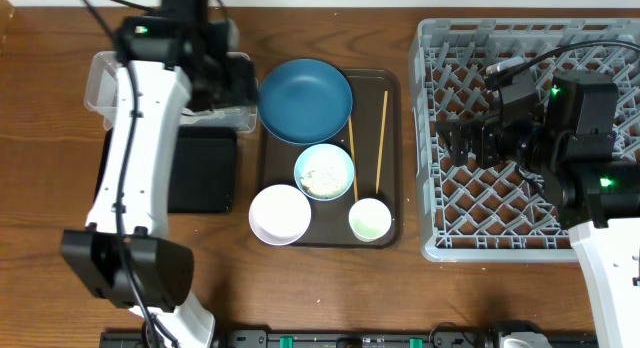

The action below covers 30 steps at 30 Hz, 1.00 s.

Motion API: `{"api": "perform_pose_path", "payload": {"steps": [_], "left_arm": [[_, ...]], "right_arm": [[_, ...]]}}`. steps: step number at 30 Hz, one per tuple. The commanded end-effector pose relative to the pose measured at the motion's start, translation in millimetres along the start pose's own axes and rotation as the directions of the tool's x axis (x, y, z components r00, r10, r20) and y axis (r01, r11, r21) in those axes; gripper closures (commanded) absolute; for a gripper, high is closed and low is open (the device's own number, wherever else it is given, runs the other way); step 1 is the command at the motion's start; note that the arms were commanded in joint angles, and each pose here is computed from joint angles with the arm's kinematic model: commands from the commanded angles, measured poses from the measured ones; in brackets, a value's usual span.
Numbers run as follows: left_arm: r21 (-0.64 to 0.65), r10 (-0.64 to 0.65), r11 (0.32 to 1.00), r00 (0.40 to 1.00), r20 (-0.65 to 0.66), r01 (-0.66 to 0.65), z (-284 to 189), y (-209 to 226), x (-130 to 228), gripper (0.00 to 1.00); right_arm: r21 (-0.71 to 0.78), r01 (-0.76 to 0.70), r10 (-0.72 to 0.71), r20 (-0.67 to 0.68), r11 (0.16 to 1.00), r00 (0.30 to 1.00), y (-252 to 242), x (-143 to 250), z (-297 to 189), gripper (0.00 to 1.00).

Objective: Sort waste into correct bins and load items into the dishwasher rack
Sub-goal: 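Reach the left gripper to the white cup and grasp it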

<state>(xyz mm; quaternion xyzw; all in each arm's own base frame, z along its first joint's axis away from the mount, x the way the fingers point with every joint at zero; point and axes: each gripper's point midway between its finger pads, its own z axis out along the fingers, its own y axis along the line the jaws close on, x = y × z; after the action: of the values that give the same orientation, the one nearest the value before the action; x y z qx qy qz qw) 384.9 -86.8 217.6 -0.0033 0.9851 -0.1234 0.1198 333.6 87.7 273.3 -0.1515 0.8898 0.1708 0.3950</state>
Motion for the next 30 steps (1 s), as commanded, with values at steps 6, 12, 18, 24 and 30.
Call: {"api": "perform_pose_path", "payload": {"steps": [6,12,18,24,30], "left_arm": [[0.035,0.133,0.991,0.957,-0.258,-0.128,22,-50,72,0.40],[0.066,0.182,0.983,0.920,-0.348,-0.169,32,-84,112,0.41],[0.067,0.130,0.991,0.944,-0.304,-0.115,61,-107,137,0.41],[0.110,0.181,0.981,0.948,-0.262,-0.157,92,-131,159,0.41],[0.118,0.240,0.969,0.931,-0.275,-0.215,112,-143,177,0.41]], "right_arm": [[-0.011,0.011,-0.011,-0.010,1.000,1.000,4,3,3,0.01],[-0.012,0.008,-0.008,-0.016,1.000,1.000,4,4,3,0.01],[-0.012,0.006,-0.006,-0.022,1.000,1.000,4,6,3,0.01],[-0.012,0.006,-0.007,-0.021,1.000,1.000,4,5,3,0.01],[-0.017,0.003,-0.004,-0.027,1.000,1.000,5,7,3,0.01]]}}
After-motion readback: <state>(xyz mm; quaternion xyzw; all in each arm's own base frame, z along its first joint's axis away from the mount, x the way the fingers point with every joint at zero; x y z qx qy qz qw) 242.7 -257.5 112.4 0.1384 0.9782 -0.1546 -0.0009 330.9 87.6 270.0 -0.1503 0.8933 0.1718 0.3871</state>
